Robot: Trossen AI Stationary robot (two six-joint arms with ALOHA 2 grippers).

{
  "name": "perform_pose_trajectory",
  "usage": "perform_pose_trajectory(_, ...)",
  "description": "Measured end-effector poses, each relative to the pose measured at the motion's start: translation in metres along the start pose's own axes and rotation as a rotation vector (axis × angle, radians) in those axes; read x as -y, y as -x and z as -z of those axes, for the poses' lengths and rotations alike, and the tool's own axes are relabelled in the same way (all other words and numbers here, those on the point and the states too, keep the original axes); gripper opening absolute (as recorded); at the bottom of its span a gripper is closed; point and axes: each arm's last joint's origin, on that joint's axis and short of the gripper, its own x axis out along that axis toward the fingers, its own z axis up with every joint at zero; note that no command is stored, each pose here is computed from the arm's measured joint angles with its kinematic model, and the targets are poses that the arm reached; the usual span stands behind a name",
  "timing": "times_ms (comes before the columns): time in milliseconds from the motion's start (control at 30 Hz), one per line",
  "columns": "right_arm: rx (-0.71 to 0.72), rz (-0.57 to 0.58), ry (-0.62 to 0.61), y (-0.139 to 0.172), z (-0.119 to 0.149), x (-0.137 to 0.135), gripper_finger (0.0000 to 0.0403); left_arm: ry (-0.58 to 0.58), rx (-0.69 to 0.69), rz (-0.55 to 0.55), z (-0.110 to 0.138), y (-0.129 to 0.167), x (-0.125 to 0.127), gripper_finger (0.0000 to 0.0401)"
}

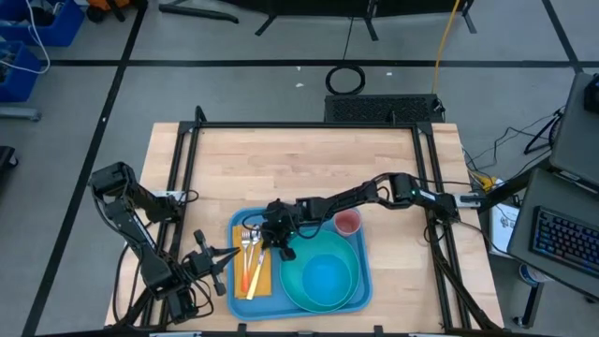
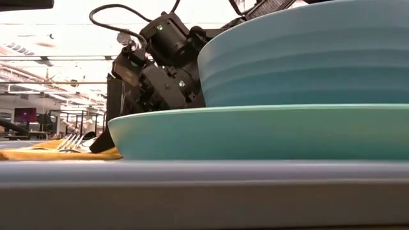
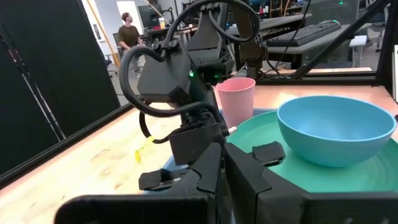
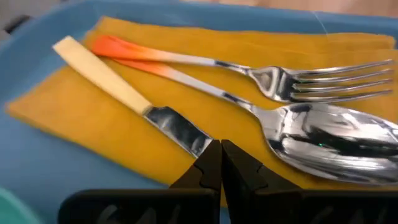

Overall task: Set up tray
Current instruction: Adjust the white table knife on the top of the yellow table napkin

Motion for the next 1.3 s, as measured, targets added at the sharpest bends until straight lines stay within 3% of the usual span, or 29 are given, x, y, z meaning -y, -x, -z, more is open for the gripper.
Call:
perform_pose_trajectory(133, -0.006, 0.049, 0.028, 0.0, -0.001, 0.0, 0.0, 0.001, -0.015, 0.005, 0.0, 0.0, 0.0, 0.0026)
perform_pose_trajectory(533, -0.017, 0.046, 0.083, -0.001, -0.006, -0.015, 0.0, 0.005, -0.016, 0.006, 0.0, 0.0, 0.0, 0.0026)
perform_pose_trajectory(767, -0.031, 0.149, 0.201, 0.008, -0.023, -0.032, 0.0, 0.005, -0.019, 0.006, 0.0, 0.0, 0.0, 0.0026)
perform_pose_trajectory(967, -0.113, 0.121, 0.098, 0.009, -0.014, -0.034, 0.0, 0.004, -0.019, 0.006, 0.0, 0.0, 0.0, 0.0026)
perform_pose_trajectory(1300, -0.127, 0.07, 0.063, 0.01, -0.012, -0.036, 0.0, 0.004, -0.011, 0.003, 0.0, 0.0, 0.0, 0.0026)
